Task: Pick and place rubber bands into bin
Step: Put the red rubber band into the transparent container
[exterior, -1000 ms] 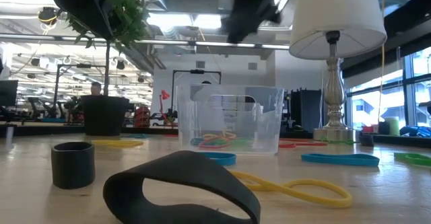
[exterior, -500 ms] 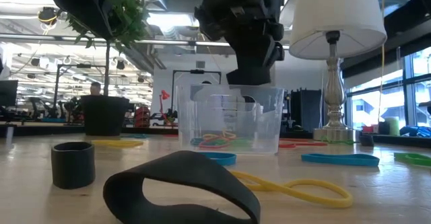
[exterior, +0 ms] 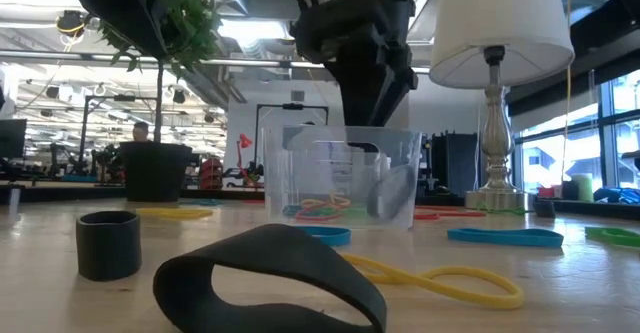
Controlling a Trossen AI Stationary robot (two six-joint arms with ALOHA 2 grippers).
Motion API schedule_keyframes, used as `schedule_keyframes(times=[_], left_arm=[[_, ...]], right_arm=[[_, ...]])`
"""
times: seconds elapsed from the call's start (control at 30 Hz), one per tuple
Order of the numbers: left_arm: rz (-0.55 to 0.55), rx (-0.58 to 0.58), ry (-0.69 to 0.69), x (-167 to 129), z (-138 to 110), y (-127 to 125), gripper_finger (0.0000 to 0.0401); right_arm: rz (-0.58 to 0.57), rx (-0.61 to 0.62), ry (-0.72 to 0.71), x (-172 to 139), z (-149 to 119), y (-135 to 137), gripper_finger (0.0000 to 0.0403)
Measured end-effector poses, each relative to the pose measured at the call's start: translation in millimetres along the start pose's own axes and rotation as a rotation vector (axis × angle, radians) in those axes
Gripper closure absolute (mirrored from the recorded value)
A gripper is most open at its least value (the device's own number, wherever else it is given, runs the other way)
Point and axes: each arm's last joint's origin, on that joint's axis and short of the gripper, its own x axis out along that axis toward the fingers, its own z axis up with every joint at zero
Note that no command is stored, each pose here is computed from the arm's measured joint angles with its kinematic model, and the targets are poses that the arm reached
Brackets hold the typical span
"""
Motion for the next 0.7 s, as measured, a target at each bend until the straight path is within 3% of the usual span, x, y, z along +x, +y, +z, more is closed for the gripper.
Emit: schedule_keyframes(times=[0.33,0.57,0.7], left_arm=[[0.000,0.001,0.000,0.0,0.0,0.1,0.0398],[-0.001,0.002,-0.001,0.0,0.1,0.0,0.0398],[-0.002,0.003,0.000,0.0,0.1,-0.1,0.0399]], right_arm=[[-0.017,-0.016,0.014,-17.9,-10.6,-0.4,0.0270],[-0.020,-0.071,-0.121,-64.1,-39.0,2.0,0.0339],[0.026,-0.047,-0.176,-67.0,-69.3,-7.4,0.0384]])
